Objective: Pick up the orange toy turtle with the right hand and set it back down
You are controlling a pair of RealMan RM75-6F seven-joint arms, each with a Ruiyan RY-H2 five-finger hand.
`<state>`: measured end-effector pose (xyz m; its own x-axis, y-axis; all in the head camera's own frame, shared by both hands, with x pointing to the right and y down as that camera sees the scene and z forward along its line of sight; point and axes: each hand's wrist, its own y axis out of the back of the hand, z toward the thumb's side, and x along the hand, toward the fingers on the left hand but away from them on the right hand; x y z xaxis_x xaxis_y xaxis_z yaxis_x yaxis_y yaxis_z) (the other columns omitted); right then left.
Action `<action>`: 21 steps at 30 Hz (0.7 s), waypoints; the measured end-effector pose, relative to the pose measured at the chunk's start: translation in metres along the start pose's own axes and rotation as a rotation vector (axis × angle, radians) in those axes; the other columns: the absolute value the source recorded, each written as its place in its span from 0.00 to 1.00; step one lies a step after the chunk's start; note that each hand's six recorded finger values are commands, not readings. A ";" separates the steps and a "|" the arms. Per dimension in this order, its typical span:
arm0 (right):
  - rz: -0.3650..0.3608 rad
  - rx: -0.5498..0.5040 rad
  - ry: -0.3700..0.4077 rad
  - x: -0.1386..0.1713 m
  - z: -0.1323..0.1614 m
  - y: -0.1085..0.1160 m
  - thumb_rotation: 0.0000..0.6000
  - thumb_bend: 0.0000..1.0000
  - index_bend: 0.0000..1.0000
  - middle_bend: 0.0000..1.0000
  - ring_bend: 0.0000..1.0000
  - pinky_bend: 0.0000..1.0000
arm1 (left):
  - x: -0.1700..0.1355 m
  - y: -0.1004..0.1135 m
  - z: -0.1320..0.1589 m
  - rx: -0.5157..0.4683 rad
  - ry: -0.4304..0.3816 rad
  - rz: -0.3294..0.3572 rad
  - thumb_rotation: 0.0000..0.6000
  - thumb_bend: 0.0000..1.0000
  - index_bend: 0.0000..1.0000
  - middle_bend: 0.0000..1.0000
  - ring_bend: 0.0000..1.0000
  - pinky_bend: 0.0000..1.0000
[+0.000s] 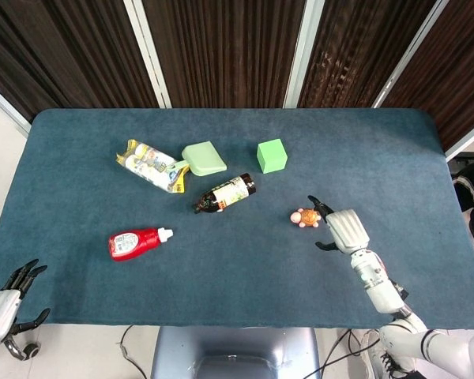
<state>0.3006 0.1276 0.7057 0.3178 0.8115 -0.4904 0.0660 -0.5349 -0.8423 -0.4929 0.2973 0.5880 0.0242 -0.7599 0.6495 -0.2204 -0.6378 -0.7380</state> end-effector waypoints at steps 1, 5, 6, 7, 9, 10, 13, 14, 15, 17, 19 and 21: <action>-0.003 0.006 0.001 0.006 0.003 0.004 1.00 0.14 0.13 0.39 0.68 0.76 | 0.000 0.000 0.000 0.001 -0.001 0.001 1.00 0.30 0.13 0.00 0.05 0.38; -0.036 0.042 -0.012 0.040 0.014 0.025 1.00 0.13 0.17 0.36 0.43 0.66 | 0.000 0.003 0.003 0.005 -0.010 0.007 1.00 0.30 0.13 0.00 0.05 0.38; -0.054 0.060 -0.025 0.053 0.015 0.034 1.00 0.13 0.17 0.34 0.38 0.61 | -0.001 0.003 0.004 0.007 -0.013 0.009 1.00 0.30 0.13 0.00 0.05 0.38; -0.068 0.076 -0.038 0.064 0.014 0.041 1.00 0.12 0.17 0.32 0.33 0.53 | -0.001 0.004 0.005 0.008 -0.015 0.011 1.00 0.30 0.13 0.00 0.05 0.38; -0.094 0.116 -0.084 0.091 0.006 0.056 1.00 0.10 0.15 0.26 0.24 0.37 | -0.001 0.005 0.006 0.011 -0.019 0.014 1.00 0.30 0.13 0.00 0.05 0.38; -0.100 0.134 -0.106 0.103 0.001 0.061 1.00 0.09 0.14 0.23 0.20 0.31 | -0.001 0.006 0.007 0.014 -0.020 0.016 1.00 0.30 0.13 0.00 0.05 0.38; -0.101 0.192 -0.172 0.140 -0.013 0.071 1.00 0.07 0.08 0.16 0.13 0.29 | -0.001 0.007 0.009 0.020 -0.025 0.018 1.00 0.30 0.13 0.00 0.05 0.38; -0.098 0.209 -0.187 0.150 -0.016 0.072 1.00 0.06 0.06 0.14 0.11 0.29 | -0.001 0.007 0.010 0.021 -0.026 0.018 1.00 0.30 0.13 0.00 0.05 0.38; -0.091 0.227 -0.205 0.162 -0.019 0.072 1.00 0.06 0.04 0.13 0.10 0.29 | 0.000 0.007 0.011 0.023 -0.028 0.017 1.00 0.30 0.13 0.00 0.05 0.38; -0.076 0.248 -0.226 0.178 -0.023 0.070 1.00 0.06 0.00 0.11 0.10 0.29 | 0.000 0.008 0.013 0.029 -0.031 0.016 1.00 0.30 0.13 0.00 0.05 0.38; -0.059 0.265 -0.240 0.192 -0.027 0.066 1.00 0.06 0.00 0.09 0.09 0.29 | 0.000 0.009 0.015 0.034 -0.033 0.016 1.00 0.30 0.13 0.00 0.05 0.38; -0.049 0.282 -0.249 0.200 -0.032 0.063 1.00 0.06 0.00 0.06 0.07 0.28 | 0.000 0.011 0.017 0.040 -0.036 0.021 1.00 0.30 0.13 0.00 0.05 0.38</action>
<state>0.3985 0.2489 0.5613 0.0792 0.8852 -0.4585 -0.1982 -0.4368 -0.8775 -0.4789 0.2877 0.5767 0.0555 -0.7770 0.6270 -0.1825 -0.6253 -0.7587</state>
